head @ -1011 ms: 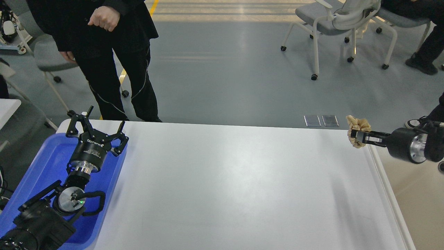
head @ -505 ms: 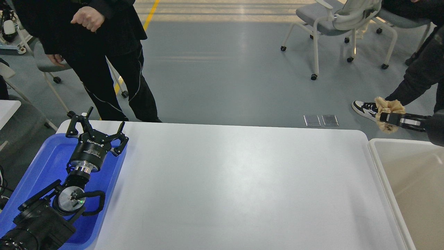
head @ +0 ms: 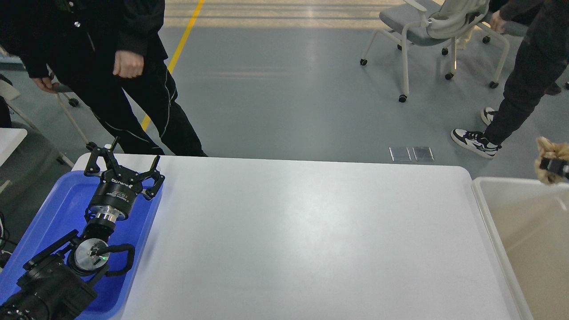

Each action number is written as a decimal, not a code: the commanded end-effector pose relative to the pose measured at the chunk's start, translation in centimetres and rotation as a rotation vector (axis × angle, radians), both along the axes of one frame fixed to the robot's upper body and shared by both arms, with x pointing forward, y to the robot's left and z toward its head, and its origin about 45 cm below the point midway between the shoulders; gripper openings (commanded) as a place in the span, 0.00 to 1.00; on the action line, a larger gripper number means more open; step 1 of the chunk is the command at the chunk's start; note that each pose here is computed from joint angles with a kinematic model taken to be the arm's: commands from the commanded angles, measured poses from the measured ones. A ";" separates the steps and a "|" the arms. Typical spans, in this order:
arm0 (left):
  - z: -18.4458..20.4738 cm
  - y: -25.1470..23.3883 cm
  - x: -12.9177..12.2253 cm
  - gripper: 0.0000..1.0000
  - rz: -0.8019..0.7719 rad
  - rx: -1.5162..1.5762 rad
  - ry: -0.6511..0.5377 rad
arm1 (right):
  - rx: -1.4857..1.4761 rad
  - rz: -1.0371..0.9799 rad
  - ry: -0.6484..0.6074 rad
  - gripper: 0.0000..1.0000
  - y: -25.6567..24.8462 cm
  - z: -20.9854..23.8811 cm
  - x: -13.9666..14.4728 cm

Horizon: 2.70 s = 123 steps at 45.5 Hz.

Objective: Tidy desktop

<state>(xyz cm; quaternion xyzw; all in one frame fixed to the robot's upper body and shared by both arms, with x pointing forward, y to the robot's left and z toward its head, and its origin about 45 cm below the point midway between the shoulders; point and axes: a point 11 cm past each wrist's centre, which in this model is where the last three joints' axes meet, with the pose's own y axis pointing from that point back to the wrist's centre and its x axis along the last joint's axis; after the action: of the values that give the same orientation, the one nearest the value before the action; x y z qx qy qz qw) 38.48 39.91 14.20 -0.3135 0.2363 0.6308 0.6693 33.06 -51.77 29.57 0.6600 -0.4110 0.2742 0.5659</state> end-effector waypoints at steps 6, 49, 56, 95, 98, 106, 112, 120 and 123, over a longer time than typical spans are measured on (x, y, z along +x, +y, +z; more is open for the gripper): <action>0.0 0.0 0.0 1.00 0.001 -0.001 0.000 | 0.056 -0.290 0.021 0.00 -6.7 -5.6 -3.8; 0.0 0.0 0.0 1.00 -0.001 0.000 -0.001 | 0.111 -0.656 -0.004 0.00 -9.8 -18.8 -7.2; 0.0 0.0 0.0 1.00 0.001 0.001 0.001 | 0.105 -0.688 -0.007 0.00 -9.7 -19.9 -7.3; 0.0 0.0 0.0 1.00 -0.001 0.000 -0.001 | 0.190 -0.915 -0.018 1.00 -8.6 -22.0 -7.3; 0.0 0.0 0.0 1.00 0.001 -0.001 0.000 | 0.195 -0.918 -0.028 1.00 -8.6 -21.8 -7.1; 0.0 0.0 0.0 1.00 0.002 0.000 0.001 | 0.219 -0.931 -0.043 1.00 -8.7 -21.5 -6.8; 0.0 0.0 0.0 1.00 0.002 0.000 0.001 | 0.246 -0.951 -0.063 1.00 -8.6 -21.4 -6.6; 0.0 0.0 0.0 1.00 0.000 0.000 -0.001 | 0.273 -0.968 -0.087 1.00 -8.8 -21.0 -6.2; 0.0 0.0 0.0 1.00 0.001 0.001 0.000 | 0.334 -0.995 -0.135 1.00 -8.7 -20.2 -5.2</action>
<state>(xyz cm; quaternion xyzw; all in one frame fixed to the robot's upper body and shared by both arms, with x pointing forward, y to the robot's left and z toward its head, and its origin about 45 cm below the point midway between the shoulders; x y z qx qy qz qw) 38.47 39.92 14.18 -0.3133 0.2365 0.6314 0.6687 26.50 -60.47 8.24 0.4535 -0.7128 -0.0444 0.5332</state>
